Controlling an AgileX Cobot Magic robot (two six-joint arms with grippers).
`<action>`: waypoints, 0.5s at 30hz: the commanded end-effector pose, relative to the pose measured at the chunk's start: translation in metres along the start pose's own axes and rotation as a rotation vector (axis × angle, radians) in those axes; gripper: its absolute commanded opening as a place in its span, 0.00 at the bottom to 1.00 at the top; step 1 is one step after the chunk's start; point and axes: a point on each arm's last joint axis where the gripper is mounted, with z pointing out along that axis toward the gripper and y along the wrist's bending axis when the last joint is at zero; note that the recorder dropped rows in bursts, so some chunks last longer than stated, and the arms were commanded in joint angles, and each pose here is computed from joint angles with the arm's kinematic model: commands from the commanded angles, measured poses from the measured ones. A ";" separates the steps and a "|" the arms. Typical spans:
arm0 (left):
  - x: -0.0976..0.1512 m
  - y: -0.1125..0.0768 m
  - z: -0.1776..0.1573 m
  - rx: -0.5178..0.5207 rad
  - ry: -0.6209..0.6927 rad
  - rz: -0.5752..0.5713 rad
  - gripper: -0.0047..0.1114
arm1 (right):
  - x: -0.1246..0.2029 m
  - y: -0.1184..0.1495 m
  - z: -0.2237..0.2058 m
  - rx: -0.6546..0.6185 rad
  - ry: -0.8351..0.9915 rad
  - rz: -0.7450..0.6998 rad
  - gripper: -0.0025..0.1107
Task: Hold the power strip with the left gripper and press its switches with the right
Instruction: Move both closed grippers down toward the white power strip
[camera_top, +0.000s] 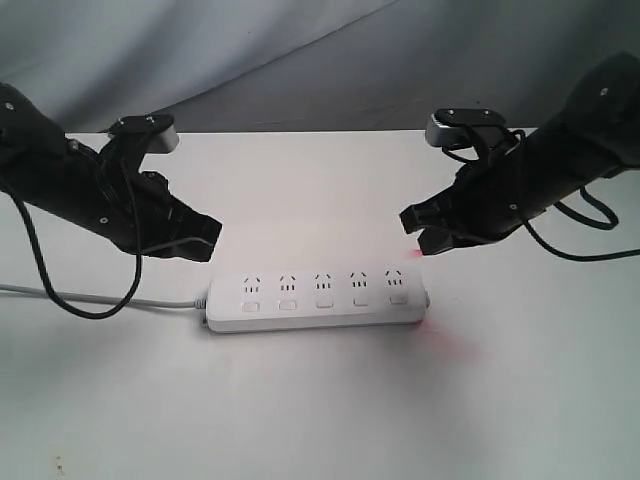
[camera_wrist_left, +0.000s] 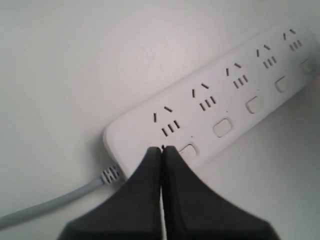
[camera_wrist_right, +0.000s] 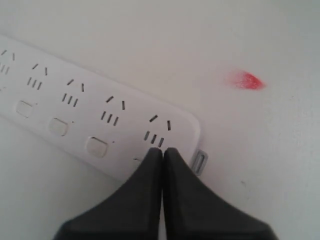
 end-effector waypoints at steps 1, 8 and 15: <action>-0.002 0.005 0.011 -0.010 0.044 0.097 0.04 | -0.005 -0.002 0.008 -0.006 0.051 -0.005 0.02; 0.001 0.005 0.027 0.018 0.117 0.282 0.04 | -0.002 0.004 0.028 -0.023 0.097 -0.011 0.02; -0.001 -0.023 0.043 -0.098 0.125 0.537 0.04 | -0.002 0.004 0.029 -0.025 0.101 0.005 0.02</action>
